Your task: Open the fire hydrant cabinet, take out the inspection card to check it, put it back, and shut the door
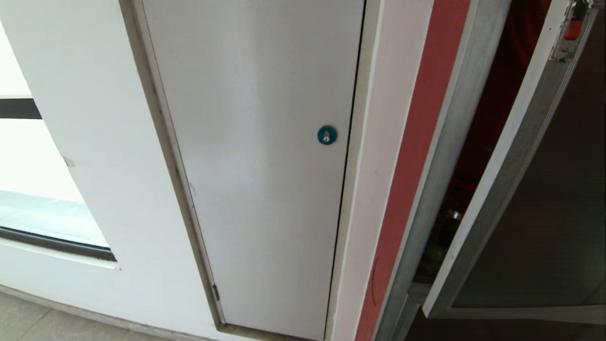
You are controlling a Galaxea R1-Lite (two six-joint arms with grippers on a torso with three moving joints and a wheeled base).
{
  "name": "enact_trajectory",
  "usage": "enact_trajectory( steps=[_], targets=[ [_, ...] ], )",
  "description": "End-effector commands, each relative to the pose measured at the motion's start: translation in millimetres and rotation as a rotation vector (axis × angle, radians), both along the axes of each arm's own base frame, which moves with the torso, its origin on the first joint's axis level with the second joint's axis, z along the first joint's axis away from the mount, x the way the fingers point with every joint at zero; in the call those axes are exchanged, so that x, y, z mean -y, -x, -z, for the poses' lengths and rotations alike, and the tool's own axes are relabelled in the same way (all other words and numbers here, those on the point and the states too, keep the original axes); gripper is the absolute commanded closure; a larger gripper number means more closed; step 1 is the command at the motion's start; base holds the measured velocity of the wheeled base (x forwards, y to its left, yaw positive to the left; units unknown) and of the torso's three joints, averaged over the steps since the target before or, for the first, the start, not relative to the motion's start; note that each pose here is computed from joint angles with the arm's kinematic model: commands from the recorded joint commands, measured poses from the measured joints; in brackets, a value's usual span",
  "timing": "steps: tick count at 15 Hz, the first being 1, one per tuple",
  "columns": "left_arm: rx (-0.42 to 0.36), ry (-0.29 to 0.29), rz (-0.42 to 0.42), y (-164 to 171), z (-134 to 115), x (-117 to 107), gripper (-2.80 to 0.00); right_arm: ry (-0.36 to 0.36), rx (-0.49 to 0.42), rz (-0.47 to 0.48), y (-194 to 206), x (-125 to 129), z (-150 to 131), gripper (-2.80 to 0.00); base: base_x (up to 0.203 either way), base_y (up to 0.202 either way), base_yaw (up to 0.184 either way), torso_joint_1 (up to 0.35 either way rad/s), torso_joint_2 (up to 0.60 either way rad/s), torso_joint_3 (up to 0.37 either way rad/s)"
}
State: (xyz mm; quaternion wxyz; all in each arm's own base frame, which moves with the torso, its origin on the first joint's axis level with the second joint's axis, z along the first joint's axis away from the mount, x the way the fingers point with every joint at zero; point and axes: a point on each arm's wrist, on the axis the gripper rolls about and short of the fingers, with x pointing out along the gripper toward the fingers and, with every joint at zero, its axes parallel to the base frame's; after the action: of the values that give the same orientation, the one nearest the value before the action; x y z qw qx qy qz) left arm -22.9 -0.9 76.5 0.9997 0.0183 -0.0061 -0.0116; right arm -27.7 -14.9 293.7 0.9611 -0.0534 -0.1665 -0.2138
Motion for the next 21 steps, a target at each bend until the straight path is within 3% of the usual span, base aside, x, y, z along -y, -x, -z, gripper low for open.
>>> enact_trajectory(
  steps=[1,6,9,11,13,17,21],
  targets=[
    [-0.007,0.001,0.0,-1,2,0,0.0,-0.004,0.07,0.055,40,1,11,0.0,0.0,0.0,0.0,0.0,0.0,0.0],
    [-0.007,0.0,0.0,-1,2,0,0.0,0.019,-0.007,0.064,57,-3,60,0.0,0.0,0.0,0.0,0.0,0.0,0.0],
    [-0.007,0.0,0.0,-1,2,0,0.0,0.065,-0.026,-0.13,52,-8,109,0.0,0.0,0.0,0.0,0.0,0.0,0.0],
    [-0.007,0.0,0.0,-1,2,0,0.0,-0.024,-0.071,-0.276,35,-11,135,0.0,0.0,0.0,0.0,0.0,0.0,0.0],
    [-0.007,0.0,0.0,-1,2,0,0.0,-0.045,-0.139,-0.384,22,-13,155,0.0,0.0,0.0,0.0,0.0,0.0,0.0],
    [-0.007,0.0,0.0,-1,2,0,0.0,-0.042,-0.221,-0.484,3,-16,191,0.0,0.0,0.0,0.0,0.0,0.0,0.0],
    [-0.007,0.0,0.0,-1,2,0,0.0,-0.01,-0.245,-0.489,-4,-16,207,0.0,0.0,0.0,0.0,0.0,0.0,0.0]
  ],
)
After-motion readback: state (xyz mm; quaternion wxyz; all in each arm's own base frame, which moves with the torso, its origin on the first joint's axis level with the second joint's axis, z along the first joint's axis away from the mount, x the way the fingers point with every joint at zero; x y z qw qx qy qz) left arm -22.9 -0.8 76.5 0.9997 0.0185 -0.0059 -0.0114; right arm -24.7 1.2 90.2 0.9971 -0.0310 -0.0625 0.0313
